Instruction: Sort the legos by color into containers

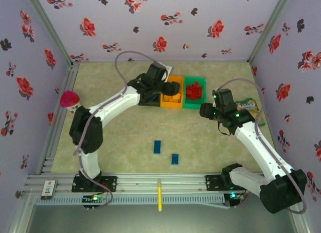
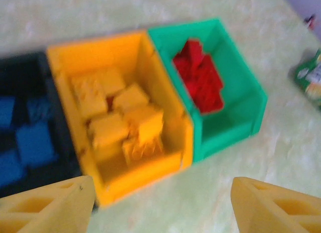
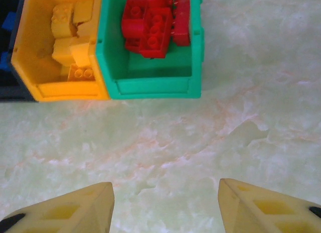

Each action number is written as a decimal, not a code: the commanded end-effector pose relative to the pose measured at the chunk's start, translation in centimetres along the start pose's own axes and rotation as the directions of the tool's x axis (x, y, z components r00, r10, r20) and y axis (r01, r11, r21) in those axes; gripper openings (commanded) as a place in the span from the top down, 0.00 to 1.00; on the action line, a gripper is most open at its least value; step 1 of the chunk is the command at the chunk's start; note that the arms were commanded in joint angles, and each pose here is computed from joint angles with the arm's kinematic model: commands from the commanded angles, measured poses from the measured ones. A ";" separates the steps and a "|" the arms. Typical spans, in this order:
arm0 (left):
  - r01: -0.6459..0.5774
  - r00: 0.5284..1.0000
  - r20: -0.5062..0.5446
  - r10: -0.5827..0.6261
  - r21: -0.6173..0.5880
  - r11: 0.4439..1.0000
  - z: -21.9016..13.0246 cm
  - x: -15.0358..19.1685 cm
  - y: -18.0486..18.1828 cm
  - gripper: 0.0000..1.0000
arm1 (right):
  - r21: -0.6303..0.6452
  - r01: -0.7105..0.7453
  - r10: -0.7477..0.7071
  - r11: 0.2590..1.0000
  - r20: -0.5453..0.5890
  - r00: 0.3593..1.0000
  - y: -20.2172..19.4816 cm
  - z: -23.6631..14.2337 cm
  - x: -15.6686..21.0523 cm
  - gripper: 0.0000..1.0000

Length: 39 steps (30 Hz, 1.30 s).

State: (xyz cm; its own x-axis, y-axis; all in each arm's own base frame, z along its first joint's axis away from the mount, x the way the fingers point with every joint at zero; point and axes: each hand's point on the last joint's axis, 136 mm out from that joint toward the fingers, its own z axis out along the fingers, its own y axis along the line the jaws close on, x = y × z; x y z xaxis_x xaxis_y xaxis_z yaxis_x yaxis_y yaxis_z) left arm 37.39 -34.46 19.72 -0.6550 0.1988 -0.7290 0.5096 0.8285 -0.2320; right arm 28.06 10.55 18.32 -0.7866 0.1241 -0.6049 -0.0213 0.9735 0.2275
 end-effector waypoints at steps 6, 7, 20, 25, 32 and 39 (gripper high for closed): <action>-0.017 0.999 0.039 0.021 -0.103 0.995 -7.1 4.7 3.3 0.26 | -0.073 0.030 -0.036 0.997 -0.088 0.995 4.1 0.3 3.6 0.43; -0.007 0.999 0.041 0.011 -0.113 0.994 -7.8 5.3 3.8 0.26 | -0.081 0.024 -0.031 0.996 -0.091 0.995 4.7 0.5 4.2 0.43; 0.123 0.988 -0.046 -0.145 -0.324 0.938 -11.1 11.4 10.5 0.25 | -0.118 0.083 -0.104 0.989 -0.177 0.979 11.8 3.9 13.1 0.42; 0.122 0.988 -0.047 -0.144 -0.322 0.939 -11.3 11.3 10.4 0.25 | -0.146 0.127 -0.157 0.981 -0.219 0.963 14.9 4.8 15.8 0.41; 0.111 0.990 -0.049 -0.134 -0.323 0.940 -11.7 11.5 10.5 0.25 | -0.205 0.158 -0.211 0.966 -0.270 0.939 18.9 6.1 18.4 0.40; 0.108 0.990 -0.053 -0.132 -0.327 0.939 -12.0 11.6 10.6 0.25 | -0.210 0.178 -0.238 0.961 -0.313 0.919 20.6 7.3 19.8 0.37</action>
State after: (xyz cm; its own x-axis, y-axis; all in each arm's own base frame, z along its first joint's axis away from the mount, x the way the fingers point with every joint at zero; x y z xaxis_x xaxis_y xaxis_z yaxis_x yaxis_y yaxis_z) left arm 28.65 -18.07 16.29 -0.7496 0.1199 -0.6509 0.2471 0.9631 -0.1072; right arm 16.68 33.33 5.43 -0.9043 -0.1878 -0.3833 -0.2989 0.9197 0.2544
